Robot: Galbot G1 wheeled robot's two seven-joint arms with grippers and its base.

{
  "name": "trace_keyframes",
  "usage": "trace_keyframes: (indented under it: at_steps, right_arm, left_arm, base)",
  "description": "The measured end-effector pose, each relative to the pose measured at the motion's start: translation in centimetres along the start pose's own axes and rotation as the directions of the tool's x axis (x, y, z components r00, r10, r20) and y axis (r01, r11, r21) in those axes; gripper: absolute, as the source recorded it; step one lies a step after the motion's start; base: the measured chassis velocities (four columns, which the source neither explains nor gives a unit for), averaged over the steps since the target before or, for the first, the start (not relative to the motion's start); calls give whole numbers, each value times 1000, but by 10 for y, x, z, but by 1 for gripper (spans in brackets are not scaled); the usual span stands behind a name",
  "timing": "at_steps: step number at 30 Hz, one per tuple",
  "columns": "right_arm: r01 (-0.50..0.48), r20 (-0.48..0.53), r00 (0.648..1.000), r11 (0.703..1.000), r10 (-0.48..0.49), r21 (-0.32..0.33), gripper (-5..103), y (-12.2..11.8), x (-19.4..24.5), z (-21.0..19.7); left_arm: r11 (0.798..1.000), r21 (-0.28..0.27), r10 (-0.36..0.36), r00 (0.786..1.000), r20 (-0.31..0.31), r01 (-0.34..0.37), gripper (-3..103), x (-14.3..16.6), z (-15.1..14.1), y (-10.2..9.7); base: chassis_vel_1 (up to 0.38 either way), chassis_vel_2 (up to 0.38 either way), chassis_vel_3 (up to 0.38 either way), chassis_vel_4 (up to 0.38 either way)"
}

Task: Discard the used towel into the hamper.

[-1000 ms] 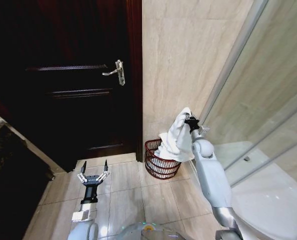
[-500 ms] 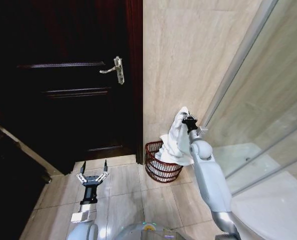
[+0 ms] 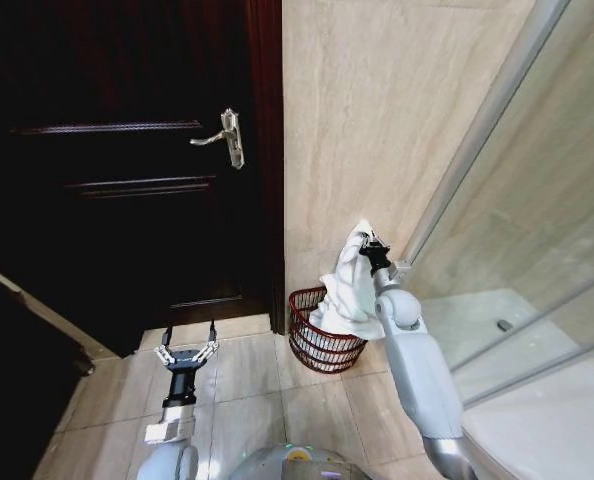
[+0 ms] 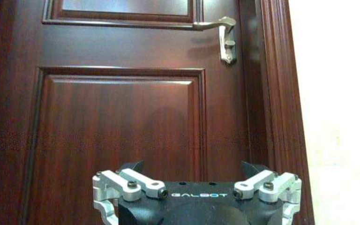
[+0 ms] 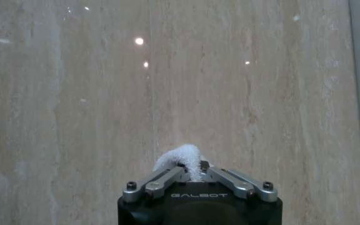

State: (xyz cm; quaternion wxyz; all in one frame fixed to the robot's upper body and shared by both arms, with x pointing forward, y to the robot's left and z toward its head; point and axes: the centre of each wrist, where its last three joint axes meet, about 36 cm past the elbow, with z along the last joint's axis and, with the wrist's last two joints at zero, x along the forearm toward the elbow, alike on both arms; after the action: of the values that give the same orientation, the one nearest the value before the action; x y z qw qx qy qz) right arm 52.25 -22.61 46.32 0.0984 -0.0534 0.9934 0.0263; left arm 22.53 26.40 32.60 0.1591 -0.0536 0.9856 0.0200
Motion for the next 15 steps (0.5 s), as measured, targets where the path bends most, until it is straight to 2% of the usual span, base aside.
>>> trace_keyframes:
  at_steps: [15]
  right_arm:
    - [0,-2,1000,1000,0,17,2,-1,13,7]
  left_arm:
    - [1000,4,1,1000,-12,-1,100,1,6,-1]
  base:
    - [-11,25,15,-8]
